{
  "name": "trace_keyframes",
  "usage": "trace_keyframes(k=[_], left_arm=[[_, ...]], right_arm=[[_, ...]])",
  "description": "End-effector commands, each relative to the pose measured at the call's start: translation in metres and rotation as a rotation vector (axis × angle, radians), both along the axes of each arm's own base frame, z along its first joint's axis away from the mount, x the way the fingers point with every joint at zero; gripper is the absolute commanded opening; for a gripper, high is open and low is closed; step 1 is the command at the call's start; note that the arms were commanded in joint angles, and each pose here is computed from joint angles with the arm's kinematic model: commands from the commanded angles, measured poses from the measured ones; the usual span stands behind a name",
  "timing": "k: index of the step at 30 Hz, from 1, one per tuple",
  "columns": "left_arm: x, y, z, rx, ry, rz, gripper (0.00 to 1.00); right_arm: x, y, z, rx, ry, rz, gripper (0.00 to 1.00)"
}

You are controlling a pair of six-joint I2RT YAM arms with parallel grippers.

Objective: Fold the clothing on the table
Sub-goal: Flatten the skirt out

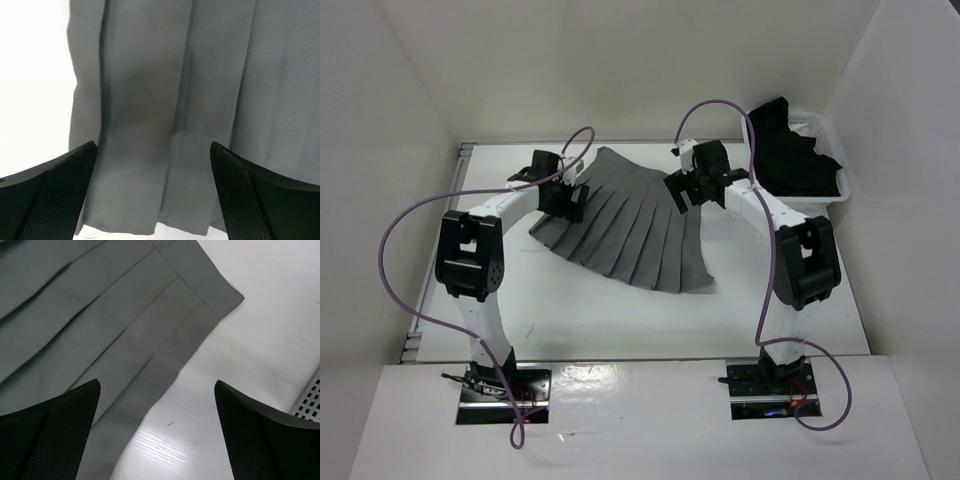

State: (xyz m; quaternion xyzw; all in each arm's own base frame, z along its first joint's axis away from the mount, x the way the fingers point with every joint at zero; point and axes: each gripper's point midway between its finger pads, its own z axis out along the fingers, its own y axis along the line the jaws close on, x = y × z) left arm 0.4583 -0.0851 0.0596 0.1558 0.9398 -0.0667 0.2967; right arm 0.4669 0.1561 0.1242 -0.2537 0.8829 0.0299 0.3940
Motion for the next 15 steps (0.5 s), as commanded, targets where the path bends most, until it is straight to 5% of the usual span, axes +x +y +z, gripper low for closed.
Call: trace_keyframes(k=[1, 15], left_arm=[[-0.004, 0.004, 0.009, 0.013, -0.005, 0.054, 1.0], [-0.032, 0.0, -0.009, -0.005, 0.098, 0.085, 1.0]], right_arm=[[-0.002, -0.005, -0.002, -0.052, -0.002, 0.032, 0.99], [0.013, -0.002, -0.068, -0.164, 0.092, 0.15, 0.99]])
